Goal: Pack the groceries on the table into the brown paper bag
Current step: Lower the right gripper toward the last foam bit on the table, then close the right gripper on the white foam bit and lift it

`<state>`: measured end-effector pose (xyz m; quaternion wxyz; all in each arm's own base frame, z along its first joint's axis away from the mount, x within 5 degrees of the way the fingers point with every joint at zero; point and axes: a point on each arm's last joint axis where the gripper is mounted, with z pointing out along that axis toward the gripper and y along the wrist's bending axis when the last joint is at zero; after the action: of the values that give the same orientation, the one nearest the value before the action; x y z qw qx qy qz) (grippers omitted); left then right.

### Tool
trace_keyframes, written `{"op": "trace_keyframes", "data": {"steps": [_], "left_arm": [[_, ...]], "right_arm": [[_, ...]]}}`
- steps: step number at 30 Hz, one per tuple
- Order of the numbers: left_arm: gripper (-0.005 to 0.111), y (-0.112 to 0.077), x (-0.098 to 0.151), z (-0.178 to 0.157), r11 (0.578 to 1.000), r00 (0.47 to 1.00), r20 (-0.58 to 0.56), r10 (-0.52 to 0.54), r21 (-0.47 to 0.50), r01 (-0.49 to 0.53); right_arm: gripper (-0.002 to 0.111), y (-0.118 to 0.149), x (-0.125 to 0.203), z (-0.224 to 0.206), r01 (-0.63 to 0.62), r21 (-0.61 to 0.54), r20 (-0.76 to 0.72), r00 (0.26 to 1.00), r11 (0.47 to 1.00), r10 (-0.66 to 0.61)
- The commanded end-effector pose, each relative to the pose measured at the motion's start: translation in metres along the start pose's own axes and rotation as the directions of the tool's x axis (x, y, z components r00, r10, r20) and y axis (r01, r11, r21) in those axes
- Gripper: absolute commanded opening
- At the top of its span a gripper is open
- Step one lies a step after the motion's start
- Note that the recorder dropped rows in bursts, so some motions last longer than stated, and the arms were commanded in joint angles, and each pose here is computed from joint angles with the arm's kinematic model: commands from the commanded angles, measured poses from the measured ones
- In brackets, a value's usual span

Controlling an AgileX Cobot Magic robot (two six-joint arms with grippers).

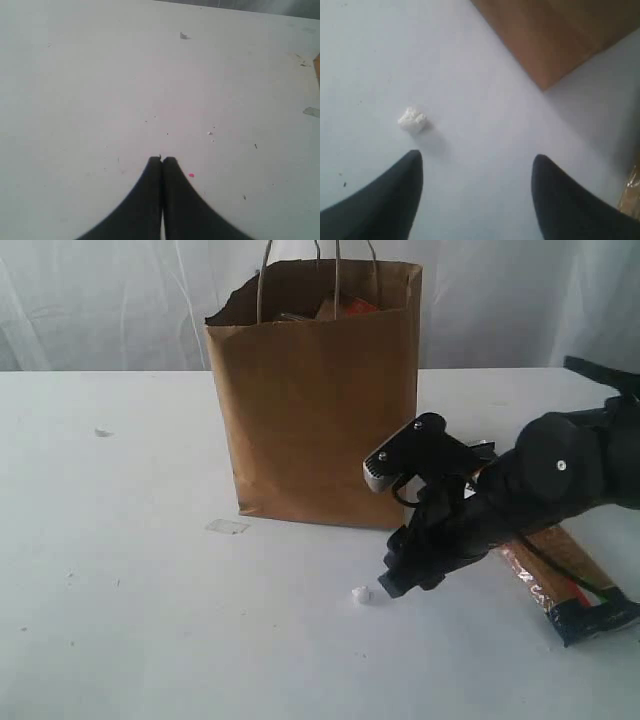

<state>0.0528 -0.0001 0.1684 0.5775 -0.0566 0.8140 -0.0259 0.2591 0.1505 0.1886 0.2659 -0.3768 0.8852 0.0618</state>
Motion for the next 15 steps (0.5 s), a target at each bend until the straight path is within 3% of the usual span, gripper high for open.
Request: {"op": "trace_keyframes", "data": {"steps": [1, 7, 10, 15], "left_arm": [[0.000, 0.000, -0.001, 0.000, 1.000, 1.000, 0.008, -0.009, 0.002, 0.009], [0.000, 0.000, -0.001, 0.000, 1.000, 1.000, 0.008, -0.009, 0.002, 0.009], [0.000, 0.000, -0.001, 0.000, 1.000, 1.000, 0.008, -0.009, 0.002, 0.009], [0.000, 0.000, -0.001, 0.000, 1.000, 1.000, 0.008, -0.009, 0.002, 0.009]], "right_arm": [[0.058, 0.008, -0.008, 0.016, 0.047, -0.009, 0.012, 0.999, 0.999, -0.047], [0.058, 0.025, -0.024, 0.041, 0.093, -0.030, 0.031, 0.995, 0.995, -0.092], [0.054, 0.032, -0.021, 0.051, 0.002, -0.073, -0.001, 1.000, 0.997, -0.002], [0.052, 0.035, -0.015, 0.062, 0.011, -0.082, -0.038, 0.999, 0.997, -0.014]]}}
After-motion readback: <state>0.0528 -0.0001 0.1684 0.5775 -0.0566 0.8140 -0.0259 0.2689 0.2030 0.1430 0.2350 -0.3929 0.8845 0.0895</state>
